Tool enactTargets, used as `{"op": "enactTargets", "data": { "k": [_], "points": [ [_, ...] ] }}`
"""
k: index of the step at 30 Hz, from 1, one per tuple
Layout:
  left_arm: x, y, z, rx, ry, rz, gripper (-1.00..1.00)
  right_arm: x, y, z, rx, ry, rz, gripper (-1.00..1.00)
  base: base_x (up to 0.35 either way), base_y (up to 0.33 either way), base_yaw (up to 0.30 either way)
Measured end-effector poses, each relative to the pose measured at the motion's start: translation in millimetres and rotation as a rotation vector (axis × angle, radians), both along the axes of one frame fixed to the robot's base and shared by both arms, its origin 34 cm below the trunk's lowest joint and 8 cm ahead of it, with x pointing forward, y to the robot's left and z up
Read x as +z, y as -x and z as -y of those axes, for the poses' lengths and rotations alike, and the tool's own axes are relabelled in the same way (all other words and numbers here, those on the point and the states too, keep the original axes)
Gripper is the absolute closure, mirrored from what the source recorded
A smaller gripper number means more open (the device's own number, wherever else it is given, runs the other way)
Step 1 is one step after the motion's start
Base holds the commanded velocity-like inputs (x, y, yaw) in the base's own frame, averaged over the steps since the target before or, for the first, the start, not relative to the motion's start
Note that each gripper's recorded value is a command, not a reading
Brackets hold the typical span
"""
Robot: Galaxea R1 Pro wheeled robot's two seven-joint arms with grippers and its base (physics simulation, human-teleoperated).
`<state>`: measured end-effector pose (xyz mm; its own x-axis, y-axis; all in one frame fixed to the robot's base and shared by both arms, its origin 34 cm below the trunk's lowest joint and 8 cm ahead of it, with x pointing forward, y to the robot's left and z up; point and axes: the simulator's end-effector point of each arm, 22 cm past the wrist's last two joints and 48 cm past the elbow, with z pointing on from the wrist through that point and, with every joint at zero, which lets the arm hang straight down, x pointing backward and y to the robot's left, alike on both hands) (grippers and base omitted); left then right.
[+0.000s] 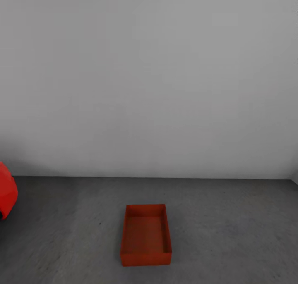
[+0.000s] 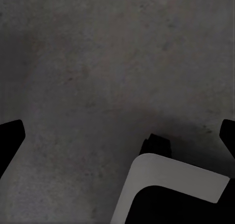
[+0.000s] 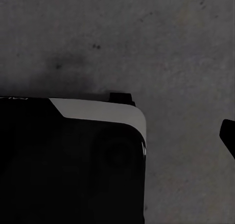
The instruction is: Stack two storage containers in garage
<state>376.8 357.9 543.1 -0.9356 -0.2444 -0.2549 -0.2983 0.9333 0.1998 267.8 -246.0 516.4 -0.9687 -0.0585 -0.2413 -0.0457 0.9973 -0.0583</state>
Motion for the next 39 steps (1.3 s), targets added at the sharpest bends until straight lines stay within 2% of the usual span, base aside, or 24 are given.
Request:
{"op": "enactTargets", "data": {
  "k": [39],
  "points": [
    [15.7, -21.8, 0.0, 0.000, 0.000, 0.063, -1.00, 9.0, -24.3, -0.6, 0.002, -0.001, 0.064, -1.00, 0.000, 0.000, 0.000]
  ]
}}
